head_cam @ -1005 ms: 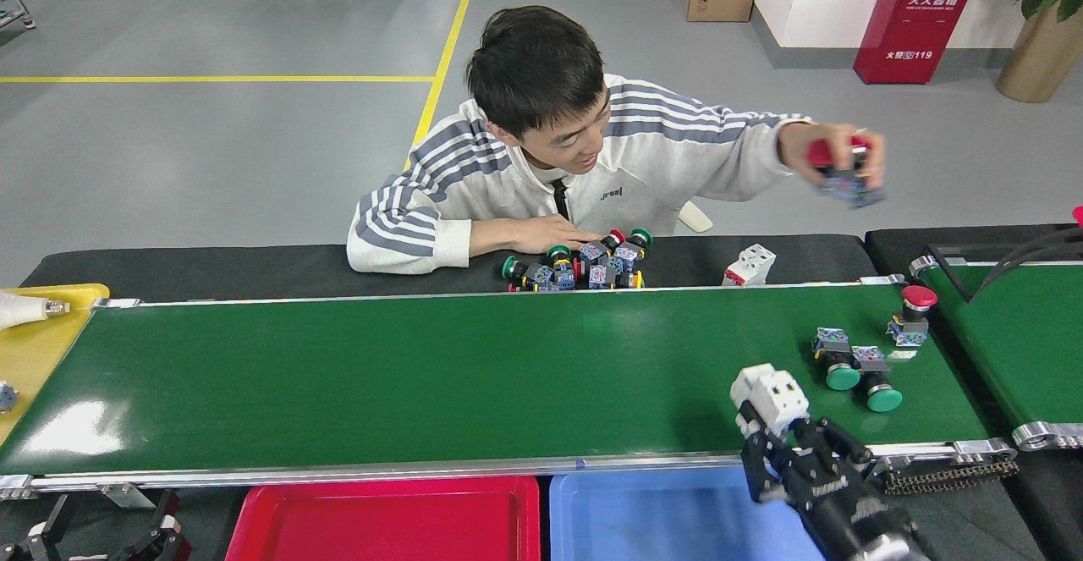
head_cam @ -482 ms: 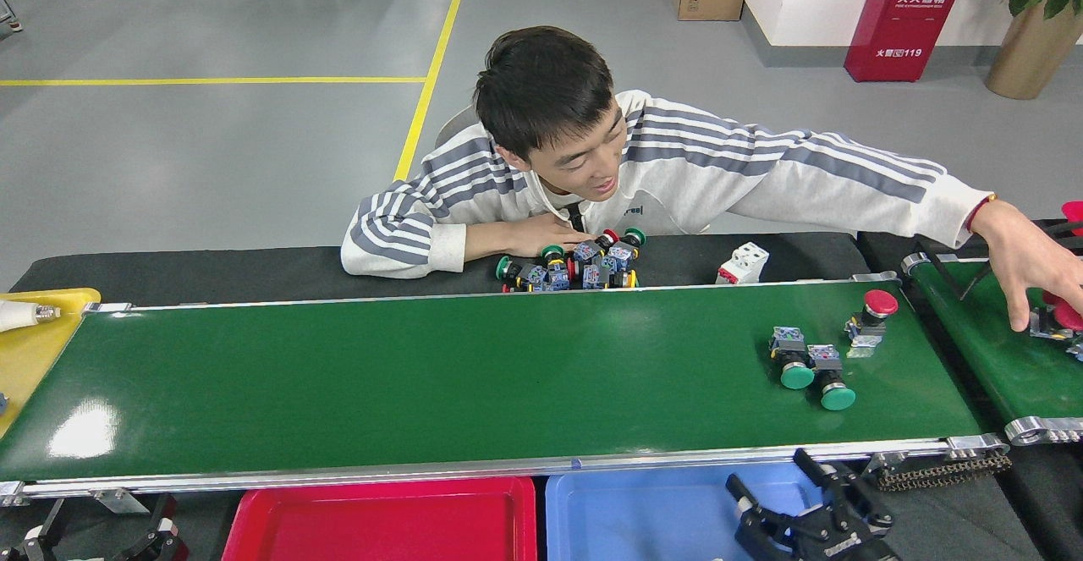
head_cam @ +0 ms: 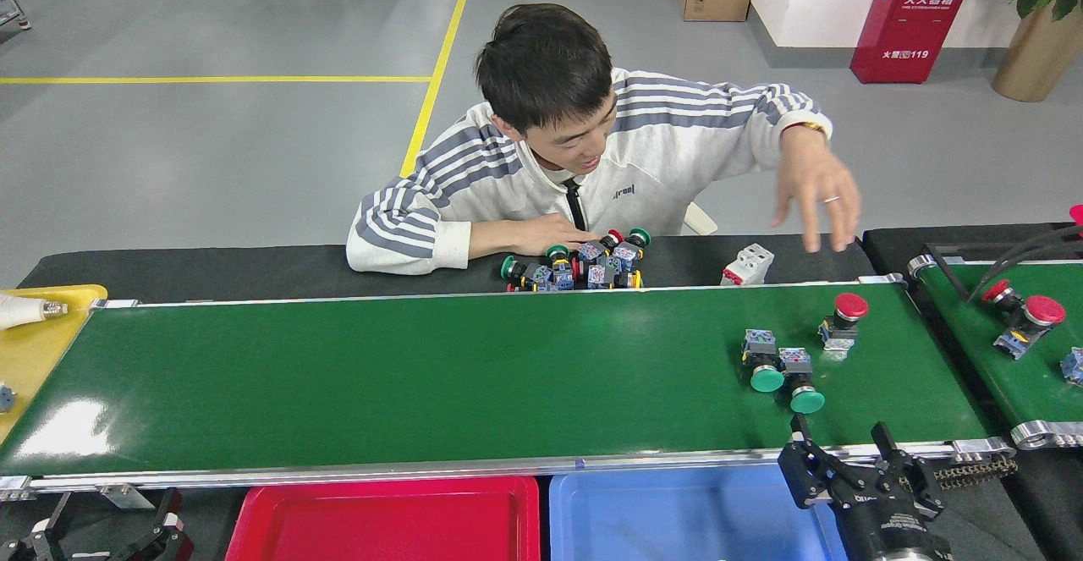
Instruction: Pick switch part from conveyor to tray
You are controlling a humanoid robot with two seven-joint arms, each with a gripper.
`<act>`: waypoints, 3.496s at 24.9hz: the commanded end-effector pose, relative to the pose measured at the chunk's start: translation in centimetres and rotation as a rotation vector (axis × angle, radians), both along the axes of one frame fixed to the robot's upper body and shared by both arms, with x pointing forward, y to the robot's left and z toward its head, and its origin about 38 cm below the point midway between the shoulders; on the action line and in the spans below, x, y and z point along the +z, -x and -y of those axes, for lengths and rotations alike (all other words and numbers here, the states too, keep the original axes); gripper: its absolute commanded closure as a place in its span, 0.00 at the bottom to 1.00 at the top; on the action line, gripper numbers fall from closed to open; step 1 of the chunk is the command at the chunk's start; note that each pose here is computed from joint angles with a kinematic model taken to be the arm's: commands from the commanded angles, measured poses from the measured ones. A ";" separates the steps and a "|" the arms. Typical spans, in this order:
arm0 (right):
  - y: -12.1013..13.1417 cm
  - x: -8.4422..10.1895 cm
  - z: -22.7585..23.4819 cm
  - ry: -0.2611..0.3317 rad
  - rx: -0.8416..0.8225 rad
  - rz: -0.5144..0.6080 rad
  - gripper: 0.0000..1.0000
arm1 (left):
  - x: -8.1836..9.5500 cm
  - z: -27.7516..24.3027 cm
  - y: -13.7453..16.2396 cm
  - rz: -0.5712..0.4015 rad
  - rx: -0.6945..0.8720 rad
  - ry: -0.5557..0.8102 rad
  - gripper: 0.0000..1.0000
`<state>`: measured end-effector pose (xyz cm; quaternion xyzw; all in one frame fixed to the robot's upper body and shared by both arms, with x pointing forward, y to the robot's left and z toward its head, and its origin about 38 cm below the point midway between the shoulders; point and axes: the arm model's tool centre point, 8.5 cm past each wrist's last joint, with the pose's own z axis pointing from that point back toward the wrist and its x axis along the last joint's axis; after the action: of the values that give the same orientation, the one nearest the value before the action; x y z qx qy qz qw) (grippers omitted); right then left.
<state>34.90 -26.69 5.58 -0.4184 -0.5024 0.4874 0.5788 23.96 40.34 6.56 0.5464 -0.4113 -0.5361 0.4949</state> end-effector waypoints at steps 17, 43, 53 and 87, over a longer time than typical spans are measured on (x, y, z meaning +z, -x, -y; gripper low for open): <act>-8.6 -0.9 -8.9 0.003 0.144 -0.104 0.00 | 1.2 1.3 -2.0 0.044 -0.056 -0.007 0.00; -3.5 3.1 -19.0 0.001 0.641 0.080 0.96 | 1.3 1.9 -1.9 0.041 -0.077 -0.007 0.00; 2.4 2.4 -27.8 0.077 0.991 0.115 0.00 | 2.1 4.6 -4.5 0.074 -0.215 0.023 0.00; -0.2 -1.4 -8.1 0.069 0.017 -0.076 0.01 | 0.9 4.2 -4.2 0.043 -0.194 0.032 0.00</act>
<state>34.43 -18.82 3.62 -0.4124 -0.4647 0.5216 0.5847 27.82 35.84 6.78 0.4988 -0.4799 -0.5649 0.4492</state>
